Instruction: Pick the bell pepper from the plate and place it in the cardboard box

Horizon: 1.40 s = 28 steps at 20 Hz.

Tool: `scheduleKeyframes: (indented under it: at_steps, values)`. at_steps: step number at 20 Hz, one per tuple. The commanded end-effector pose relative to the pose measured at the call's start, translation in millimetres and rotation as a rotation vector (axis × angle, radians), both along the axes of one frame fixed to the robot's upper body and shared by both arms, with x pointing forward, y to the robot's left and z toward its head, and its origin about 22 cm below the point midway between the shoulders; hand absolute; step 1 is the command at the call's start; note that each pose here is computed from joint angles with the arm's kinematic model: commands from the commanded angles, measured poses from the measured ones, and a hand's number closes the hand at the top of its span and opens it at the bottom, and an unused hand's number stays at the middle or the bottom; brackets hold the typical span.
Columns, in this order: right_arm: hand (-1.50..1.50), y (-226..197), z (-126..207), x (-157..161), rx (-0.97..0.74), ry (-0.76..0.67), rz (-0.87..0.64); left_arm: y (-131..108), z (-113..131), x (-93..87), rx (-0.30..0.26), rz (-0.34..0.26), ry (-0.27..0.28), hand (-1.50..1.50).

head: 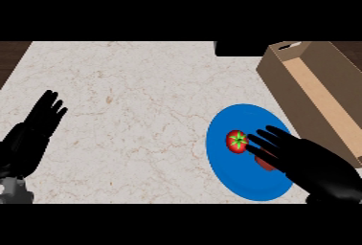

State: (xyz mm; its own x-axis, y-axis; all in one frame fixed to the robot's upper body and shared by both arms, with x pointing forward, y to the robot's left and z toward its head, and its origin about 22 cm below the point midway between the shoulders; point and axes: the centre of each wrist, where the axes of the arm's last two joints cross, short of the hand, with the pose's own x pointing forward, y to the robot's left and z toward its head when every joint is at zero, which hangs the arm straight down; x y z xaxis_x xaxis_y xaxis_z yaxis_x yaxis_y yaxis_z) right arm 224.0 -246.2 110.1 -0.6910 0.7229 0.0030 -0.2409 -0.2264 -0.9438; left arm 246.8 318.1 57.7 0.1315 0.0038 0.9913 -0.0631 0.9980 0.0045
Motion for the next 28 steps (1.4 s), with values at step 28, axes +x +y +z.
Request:
scheduleKeyframes:
  at_steps: [28]
  values:
    - [-1.5,8.7,-59.2,24.1,-0.103,-0.002,-0.076,13.3,-7.7,-6.9,0.013,0.002,-0.012,0.0]
